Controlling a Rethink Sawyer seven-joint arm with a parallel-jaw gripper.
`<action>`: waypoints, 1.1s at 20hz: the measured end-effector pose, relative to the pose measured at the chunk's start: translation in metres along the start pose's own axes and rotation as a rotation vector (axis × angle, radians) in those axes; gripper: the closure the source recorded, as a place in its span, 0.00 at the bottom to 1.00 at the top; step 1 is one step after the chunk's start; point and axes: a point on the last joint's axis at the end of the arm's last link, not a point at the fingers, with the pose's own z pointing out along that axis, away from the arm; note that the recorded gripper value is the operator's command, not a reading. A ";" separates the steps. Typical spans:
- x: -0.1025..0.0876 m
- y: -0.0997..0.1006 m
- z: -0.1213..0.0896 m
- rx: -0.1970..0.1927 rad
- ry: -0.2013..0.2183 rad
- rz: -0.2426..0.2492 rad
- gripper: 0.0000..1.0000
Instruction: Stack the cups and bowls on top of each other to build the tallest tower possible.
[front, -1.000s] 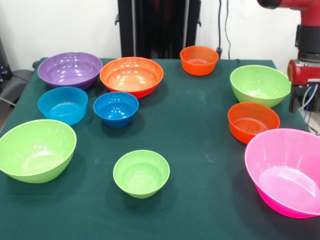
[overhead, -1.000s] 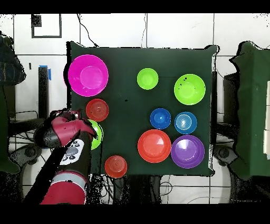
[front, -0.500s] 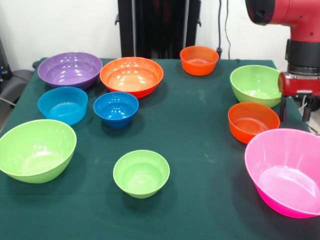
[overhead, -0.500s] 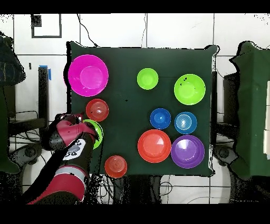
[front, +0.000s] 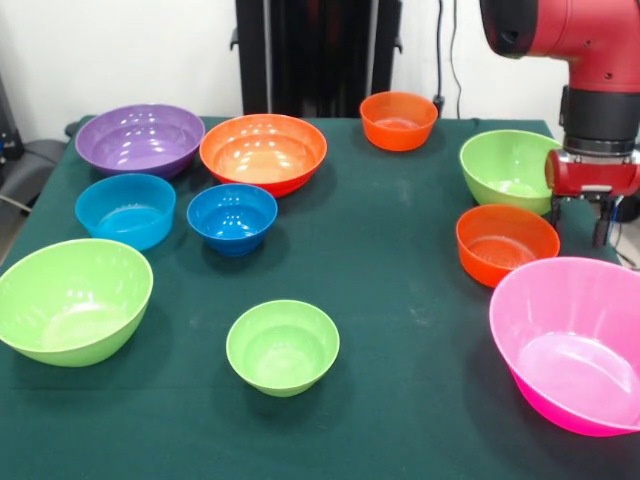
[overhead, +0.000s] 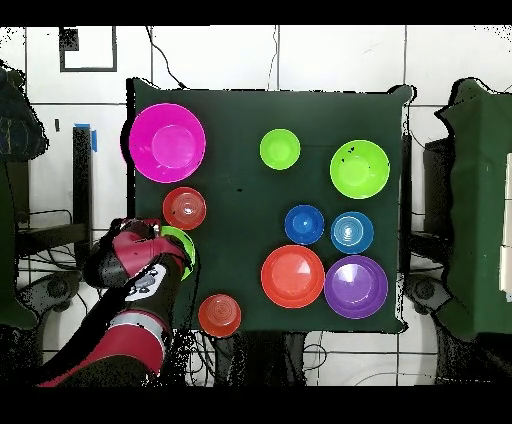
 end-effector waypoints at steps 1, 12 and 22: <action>0.000 -0.002 0.000 0.000 -0.004 0.003 0.00; -0.001 -0.014 -0.004 0.005 -0.015 0.021 0.00; -0.019 -0.018 -0.019 -0.004 -0.038 0.045 0.00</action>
